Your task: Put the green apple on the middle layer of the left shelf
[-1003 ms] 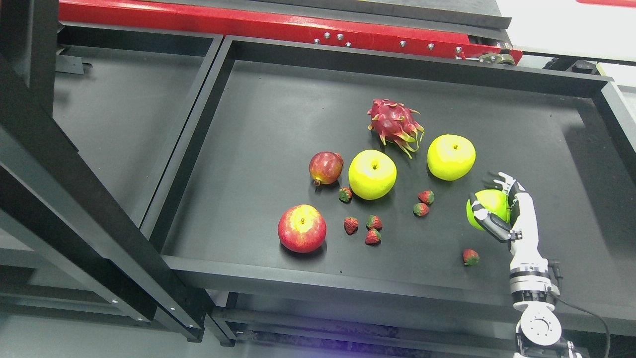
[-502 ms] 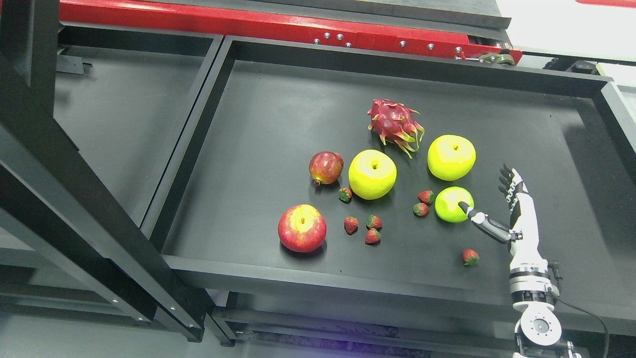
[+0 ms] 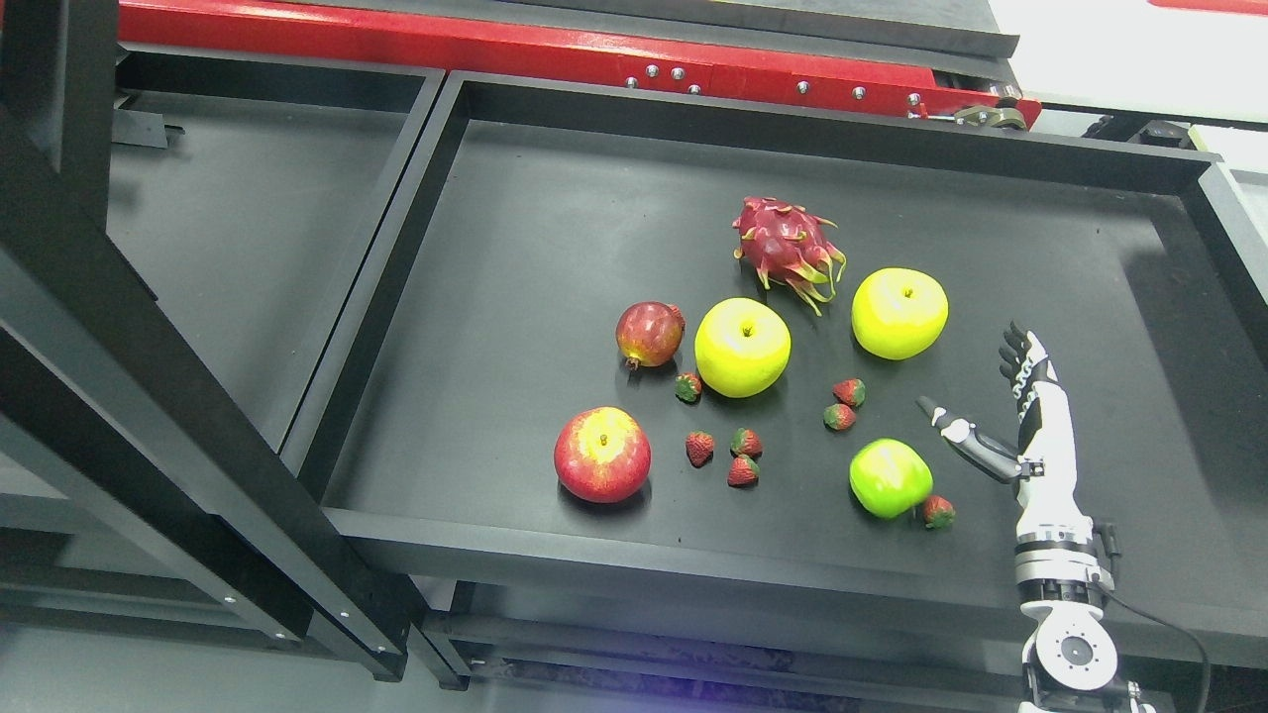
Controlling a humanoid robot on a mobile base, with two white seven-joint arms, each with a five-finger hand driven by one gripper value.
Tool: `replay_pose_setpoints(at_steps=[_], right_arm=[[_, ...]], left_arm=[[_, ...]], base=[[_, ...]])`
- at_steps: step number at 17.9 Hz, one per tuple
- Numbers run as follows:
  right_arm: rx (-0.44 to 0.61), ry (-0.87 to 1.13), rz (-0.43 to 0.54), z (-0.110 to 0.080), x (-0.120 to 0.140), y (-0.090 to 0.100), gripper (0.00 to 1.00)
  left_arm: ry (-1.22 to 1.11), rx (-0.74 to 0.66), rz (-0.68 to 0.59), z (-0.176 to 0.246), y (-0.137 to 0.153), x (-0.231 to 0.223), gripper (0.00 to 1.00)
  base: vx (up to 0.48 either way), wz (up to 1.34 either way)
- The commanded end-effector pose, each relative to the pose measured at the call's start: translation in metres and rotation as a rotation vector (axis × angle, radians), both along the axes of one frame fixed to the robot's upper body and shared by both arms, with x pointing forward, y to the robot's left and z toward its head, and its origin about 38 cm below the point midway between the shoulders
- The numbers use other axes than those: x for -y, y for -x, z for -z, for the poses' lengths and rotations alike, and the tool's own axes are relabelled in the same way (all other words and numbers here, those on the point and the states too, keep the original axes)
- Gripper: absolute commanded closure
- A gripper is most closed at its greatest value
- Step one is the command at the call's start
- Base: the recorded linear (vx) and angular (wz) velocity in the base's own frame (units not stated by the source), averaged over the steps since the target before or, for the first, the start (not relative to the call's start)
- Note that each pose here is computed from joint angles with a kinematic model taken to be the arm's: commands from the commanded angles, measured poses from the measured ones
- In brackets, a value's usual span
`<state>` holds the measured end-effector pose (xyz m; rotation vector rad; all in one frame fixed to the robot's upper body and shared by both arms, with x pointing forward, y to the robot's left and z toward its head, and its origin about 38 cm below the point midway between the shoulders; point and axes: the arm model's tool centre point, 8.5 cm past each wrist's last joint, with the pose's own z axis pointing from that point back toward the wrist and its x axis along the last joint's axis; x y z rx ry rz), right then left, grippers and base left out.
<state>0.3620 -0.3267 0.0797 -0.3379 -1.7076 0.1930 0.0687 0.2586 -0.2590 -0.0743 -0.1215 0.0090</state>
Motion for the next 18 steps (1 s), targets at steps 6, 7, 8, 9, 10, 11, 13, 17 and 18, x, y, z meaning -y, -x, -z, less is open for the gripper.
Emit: replay_pose_setpoints(at_steps=[6,7,8,9,10,11,13,17,18], right_arm=[[0.003,-0.267,-0.005,0.001,-0.036,-0.018,0.0],[-0.015,-0.269,-0.008,0.002,-0.037,-0.02,0.0],[-0.023,-0.269,-0.02,0.003,-0.043,-0.02,0.0],[-0.024,-0.268,-0.028,0.003,-0.046,-0.021,0.0],[-0.024,-0.268,-0.03,0.003,-0.046,-0.021,0.0],[-0.022,-0.271,-0.032,0.003,-0.047,-0.021,0.0],[-0.021,-0.271,-0.033,0.003,-0.047,-0.021,0.0],[-0.02,-0.272,-0.037,0.002,-0.048,-0.022,0.0],[-0.02,-0.272,-0.037,0.002,-0.048,-0.022,0.0]], left_arm=[[-0.017,0.005,-0.002,-0.001,-0.001,-0.011,0.0],[-0.017,0.005,-0.002,-0.001,-0.001,-0.011,0.0],[-0.018,0.005,-0.002,-0.001,-0.001,-0.011,0.0],[-0.018,0.005,-0.002,-0.001,-0.001,-0.011,0.0],[-0.017,0.005,-0.002,-0.001,-0.001,-0.011,0.0],[-0.018,0.005,0.0,-0.001,0.0,-0.011,0.0],[-0.018,0.005,-0.002,-0.001,-0.001,-0.011,0.0],[-0.018,0.005,-0.002,-0.001,-0.001,-0.011,0.0],[-0.018,0.005,0.0,-0.001,0.0,-0.011,0.0]], base=[[0.0,0.0],[0.0,0.0],[0.0,0.0],[0.0,0.0],[0.0,0.0],[0.0,0.0],[0.0,0.0],[0.0,0.0],[0.0,0.0]])
